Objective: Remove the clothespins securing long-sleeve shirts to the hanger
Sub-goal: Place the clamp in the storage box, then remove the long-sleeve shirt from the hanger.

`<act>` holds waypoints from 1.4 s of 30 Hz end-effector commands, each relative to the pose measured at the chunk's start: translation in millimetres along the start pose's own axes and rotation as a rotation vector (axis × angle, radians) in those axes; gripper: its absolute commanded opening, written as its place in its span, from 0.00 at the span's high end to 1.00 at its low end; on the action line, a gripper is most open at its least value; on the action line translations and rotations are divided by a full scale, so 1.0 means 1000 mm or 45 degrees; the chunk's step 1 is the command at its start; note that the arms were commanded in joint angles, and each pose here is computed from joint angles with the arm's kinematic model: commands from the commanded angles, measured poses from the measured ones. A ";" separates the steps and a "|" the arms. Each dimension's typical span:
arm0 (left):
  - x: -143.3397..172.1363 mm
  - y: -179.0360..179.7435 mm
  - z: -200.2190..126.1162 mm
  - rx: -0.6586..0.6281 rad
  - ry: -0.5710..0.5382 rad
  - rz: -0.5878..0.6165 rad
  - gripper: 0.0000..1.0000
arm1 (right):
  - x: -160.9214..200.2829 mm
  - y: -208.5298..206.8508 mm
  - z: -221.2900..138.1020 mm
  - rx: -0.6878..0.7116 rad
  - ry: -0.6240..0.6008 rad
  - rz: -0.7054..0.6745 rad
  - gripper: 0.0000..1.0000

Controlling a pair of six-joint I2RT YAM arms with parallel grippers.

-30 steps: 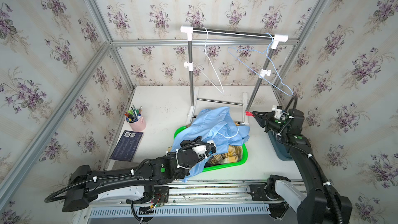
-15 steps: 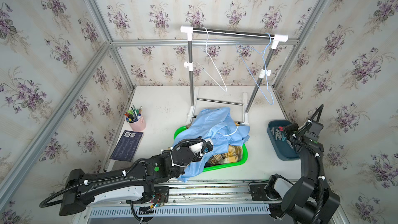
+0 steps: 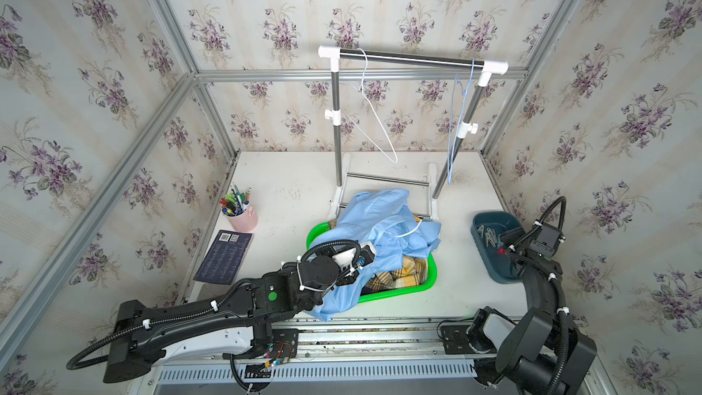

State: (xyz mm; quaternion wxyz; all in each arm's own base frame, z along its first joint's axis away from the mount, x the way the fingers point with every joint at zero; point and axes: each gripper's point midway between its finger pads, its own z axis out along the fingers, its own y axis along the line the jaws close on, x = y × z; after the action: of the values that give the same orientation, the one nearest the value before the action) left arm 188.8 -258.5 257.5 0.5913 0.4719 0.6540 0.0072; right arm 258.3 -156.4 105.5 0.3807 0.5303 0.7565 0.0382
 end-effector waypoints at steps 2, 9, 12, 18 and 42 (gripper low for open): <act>-0.004 0.002 0.002 0.012 -0.011 -0.059 1.00 | -0.017 0.017 -0.012 -0.067 -0.078 -0.058 0.23; 0.004 0.021 0.005 -0.008 0.018 -0.186 1.00 | 0.068 0.165 -0.072 -0.618 0.103 -0.592 0.20; 0.008 0.032 0.006 -0.017 0.035 -0.253 1.00 | 0.140 0.220 -0.128 -0.964 0.261 -0.835 0.18; 0.020 0.045 0.003 -0.027 0.066 -0.362 1.00 | 0.211 0.242 -0.214 -1.347 0.394 -1.053 0.07; 0.010 0.041 -0.014 0.120 0.020 -0.522 1.00 | 0.234 0.279 -0.184 -1.185 0.178 -1.117 1.00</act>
State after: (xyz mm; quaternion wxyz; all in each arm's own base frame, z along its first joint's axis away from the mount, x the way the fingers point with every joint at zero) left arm 205.0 -223.8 269.9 0.5500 0.3682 0.7383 -0.1297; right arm 308.9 243.3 231.7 0.4691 -0.0898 0.8320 0.2822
